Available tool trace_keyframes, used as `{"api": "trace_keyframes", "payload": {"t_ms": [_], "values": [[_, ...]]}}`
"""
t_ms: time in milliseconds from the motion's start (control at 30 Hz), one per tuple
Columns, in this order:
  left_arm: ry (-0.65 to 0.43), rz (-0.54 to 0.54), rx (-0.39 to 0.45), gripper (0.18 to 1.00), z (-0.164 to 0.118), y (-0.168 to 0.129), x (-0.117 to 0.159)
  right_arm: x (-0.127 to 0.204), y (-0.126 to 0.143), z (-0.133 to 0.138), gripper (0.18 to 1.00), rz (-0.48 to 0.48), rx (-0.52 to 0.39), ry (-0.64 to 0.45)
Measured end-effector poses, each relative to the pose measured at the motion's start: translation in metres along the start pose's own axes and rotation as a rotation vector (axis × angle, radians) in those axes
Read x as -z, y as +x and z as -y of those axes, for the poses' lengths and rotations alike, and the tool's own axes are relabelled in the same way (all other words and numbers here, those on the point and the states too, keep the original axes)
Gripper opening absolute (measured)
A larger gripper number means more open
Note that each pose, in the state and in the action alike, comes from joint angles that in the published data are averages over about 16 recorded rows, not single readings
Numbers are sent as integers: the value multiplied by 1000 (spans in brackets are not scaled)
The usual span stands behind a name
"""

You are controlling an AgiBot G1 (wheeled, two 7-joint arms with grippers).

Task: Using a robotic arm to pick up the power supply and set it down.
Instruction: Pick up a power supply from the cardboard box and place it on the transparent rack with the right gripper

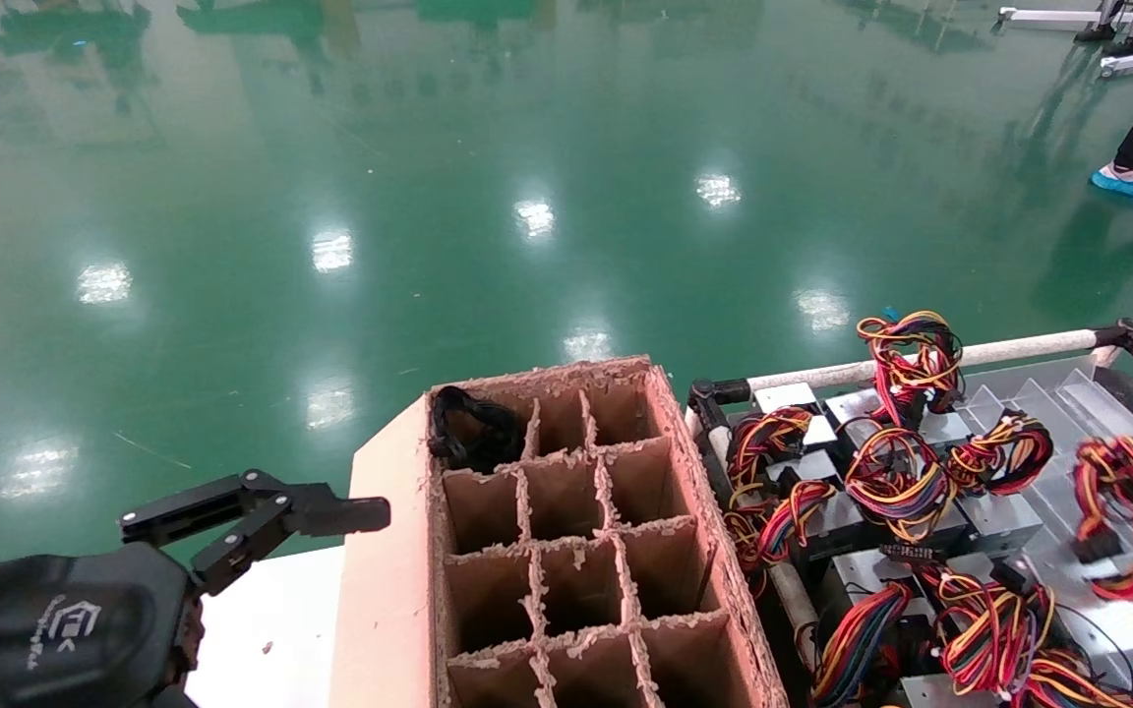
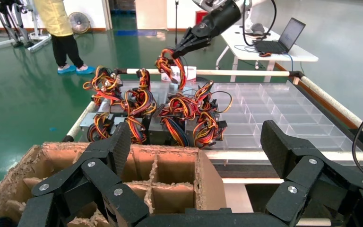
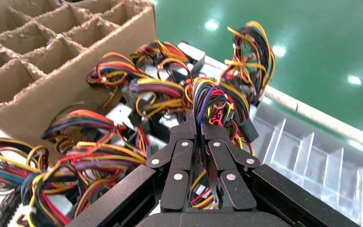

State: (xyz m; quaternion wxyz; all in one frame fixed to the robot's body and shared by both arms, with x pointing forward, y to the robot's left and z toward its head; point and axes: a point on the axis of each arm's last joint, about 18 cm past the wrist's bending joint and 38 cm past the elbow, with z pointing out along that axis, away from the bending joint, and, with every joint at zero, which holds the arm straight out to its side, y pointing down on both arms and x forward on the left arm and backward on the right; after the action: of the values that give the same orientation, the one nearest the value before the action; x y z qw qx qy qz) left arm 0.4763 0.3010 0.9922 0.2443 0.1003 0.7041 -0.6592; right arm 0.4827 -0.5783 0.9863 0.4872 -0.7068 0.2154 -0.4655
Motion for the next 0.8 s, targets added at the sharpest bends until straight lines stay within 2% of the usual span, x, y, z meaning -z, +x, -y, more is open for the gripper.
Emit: {"api": "trace_keyframes", "payload": {"t_ms": [267,800], "values": [[0,0,0,1001,0,0,0,6,0,-13,192,-21,-25,-3],[0,0,0,1001,0,0,0,27,-2,-22,192,-47,-46,-14]]}}
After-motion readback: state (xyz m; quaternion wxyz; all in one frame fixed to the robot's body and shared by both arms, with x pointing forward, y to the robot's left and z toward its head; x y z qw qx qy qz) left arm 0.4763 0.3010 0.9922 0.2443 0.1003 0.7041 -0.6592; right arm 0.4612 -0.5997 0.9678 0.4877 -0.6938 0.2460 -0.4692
